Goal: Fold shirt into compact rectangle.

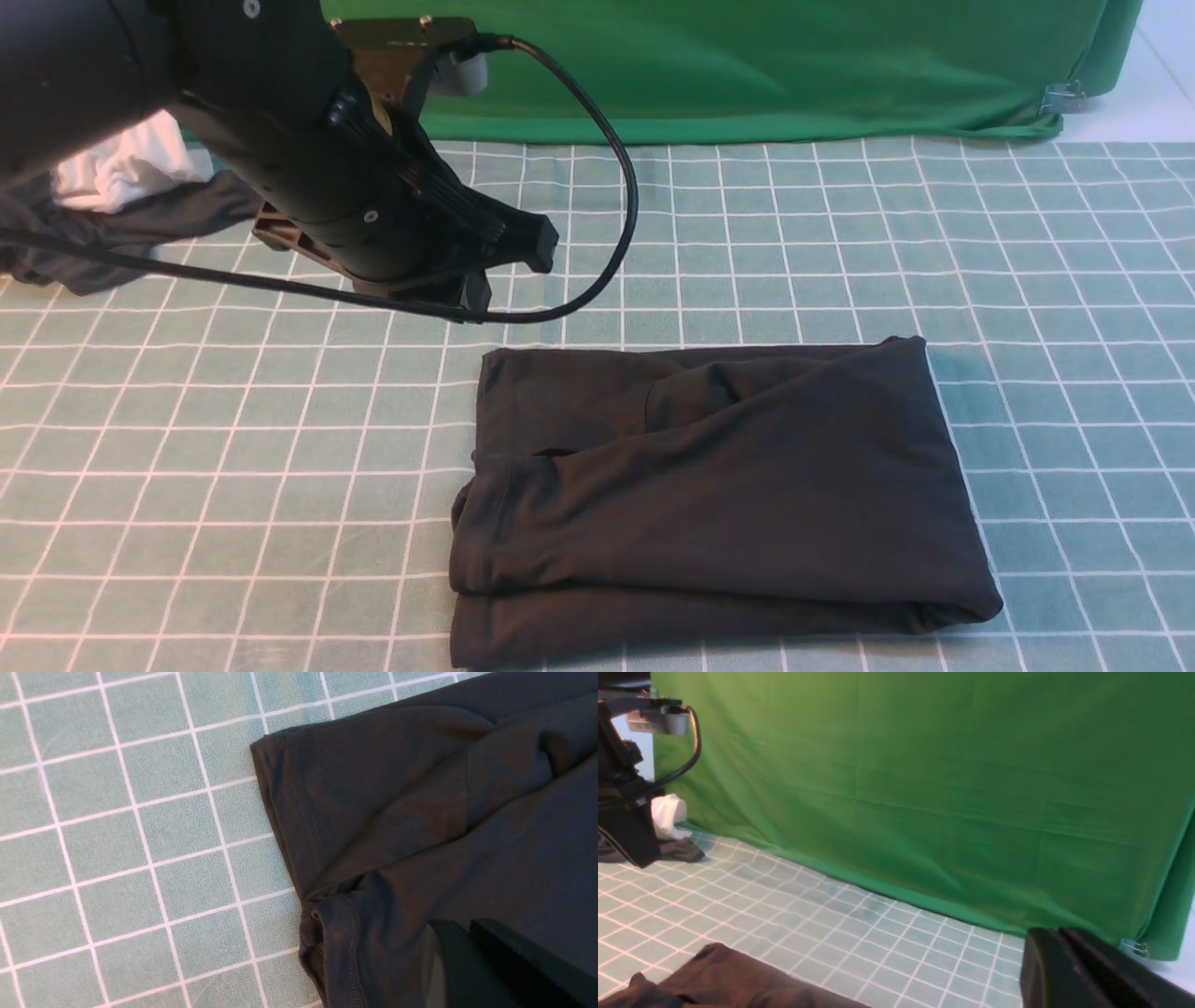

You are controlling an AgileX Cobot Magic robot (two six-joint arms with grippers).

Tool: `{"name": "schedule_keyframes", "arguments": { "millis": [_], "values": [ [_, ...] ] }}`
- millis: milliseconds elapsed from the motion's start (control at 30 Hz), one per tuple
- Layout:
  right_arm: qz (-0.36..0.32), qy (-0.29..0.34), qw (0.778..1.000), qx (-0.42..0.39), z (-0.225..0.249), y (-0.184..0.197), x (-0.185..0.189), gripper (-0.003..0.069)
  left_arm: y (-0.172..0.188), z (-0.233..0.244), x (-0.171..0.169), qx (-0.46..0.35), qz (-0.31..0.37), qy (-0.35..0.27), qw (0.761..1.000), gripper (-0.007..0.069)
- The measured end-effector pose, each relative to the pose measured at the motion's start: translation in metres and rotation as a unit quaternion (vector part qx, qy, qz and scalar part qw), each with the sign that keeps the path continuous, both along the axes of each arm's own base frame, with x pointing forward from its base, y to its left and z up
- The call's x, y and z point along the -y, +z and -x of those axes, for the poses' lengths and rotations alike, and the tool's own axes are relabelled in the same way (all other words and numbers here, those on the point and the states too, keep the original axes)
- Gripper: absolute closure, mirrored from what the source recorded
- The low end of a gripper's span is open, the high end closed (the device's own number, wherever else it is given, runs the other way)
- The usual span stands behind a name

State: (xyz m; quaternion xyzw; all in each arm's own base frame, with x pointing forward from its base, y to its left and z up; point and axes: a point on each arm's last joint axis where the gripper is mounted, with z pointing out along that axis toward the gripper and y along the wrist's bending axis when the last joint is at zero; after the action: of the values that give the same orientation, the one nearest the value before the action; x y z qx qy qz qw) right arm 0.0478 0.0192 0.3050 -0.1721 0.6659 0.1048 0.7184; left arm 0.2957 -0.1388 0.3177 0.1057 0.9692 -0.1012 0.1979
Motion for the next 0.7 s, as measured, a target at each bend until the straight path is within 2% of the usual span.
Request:
{"name": "schedule_keyframes", "arguments": {
  "millis": [700],
  "values": [
    [-0.013,0.003,1.000,0.009,-0.0016,-0.0029,-0.0012,0.0592,0.0022,-0.0047,0.0007,0.028,0.005,0.002,1.000,0.0610]
  ]
}}
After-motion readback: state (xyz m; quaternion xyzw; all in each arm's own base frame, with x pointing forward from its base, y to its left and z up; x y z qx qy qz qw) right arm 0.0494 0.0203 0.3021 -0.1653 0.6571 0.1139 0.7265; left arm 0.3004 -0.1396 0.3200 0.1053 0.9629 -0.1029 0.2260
